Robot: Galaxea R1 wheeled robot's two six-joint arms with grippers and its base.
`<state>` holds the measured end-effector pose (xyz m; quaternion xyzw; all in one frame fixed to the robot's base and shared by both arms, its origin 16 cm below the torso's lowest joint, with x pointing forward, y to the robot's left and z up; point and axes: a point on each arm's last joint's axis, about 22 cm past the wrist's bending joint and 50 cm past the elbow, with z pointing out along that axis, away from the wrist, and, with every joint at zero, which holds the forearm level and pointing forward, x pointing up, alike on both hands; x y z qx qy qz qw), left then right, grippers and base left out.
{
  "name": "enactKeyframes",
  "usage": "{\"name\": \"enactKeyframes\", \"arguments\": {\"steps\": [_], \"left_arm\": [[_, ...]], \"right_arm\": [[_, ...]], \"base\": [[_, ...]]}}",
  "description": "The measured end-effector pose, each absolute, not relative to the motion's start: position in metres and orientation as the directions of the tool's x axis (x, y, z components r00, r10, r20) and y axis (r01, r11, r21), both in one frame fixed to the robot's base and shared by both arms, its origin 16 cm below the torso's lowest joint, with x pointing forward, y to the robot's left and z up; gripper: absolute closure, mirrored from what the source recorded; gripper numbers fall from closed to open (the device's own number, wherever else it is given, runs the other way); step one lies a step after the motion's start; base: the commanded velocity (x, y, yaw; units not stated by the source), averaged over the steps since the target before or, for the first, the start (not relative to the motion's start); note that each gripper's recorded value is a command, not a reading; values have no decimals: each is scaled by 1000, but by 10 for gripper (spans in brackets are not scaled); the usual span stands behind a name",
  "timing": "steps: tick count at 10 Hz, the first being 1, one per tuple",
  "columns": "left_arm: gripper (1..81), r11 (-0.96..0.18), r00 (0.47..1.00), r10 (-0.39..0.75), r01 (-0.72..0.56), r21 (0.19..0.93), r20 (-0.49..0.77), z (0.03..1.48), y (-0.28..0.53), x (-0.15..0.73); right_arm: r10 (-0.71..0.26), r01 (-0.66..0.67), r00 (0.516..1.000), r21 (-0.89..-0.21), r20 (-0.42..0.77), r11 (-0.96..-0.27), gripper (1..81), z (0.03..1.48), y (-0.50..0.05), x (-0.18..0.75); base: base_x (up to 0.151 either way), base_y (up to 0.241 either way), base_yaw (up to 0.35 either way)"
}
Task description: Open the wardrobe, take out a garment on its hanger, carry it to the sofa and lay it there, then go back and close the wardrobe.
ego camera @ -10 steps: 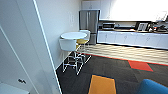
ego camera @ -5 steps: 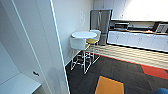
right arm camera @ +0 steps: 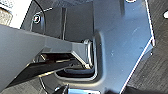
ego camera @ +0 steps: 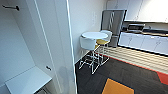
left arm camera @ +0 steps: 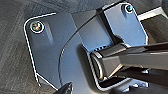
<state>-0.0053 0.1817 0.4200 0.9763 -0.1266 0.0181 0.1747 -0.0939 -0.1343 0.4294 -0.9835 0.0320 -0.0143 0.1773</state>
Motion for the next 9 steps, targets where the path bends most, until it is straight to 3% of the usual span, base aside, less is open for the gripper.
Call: {"name": "enactKeyframes", "arguments": {"steps": [9], "left_arm": [[10, -907, 967, -242, -253, 336, 77, 420, 181, -6]], "right_arm": [[-67, -56, 997, -348, 21, -936, 10, 429, -136, -90]], "base": [[0, 0, 305]]}}
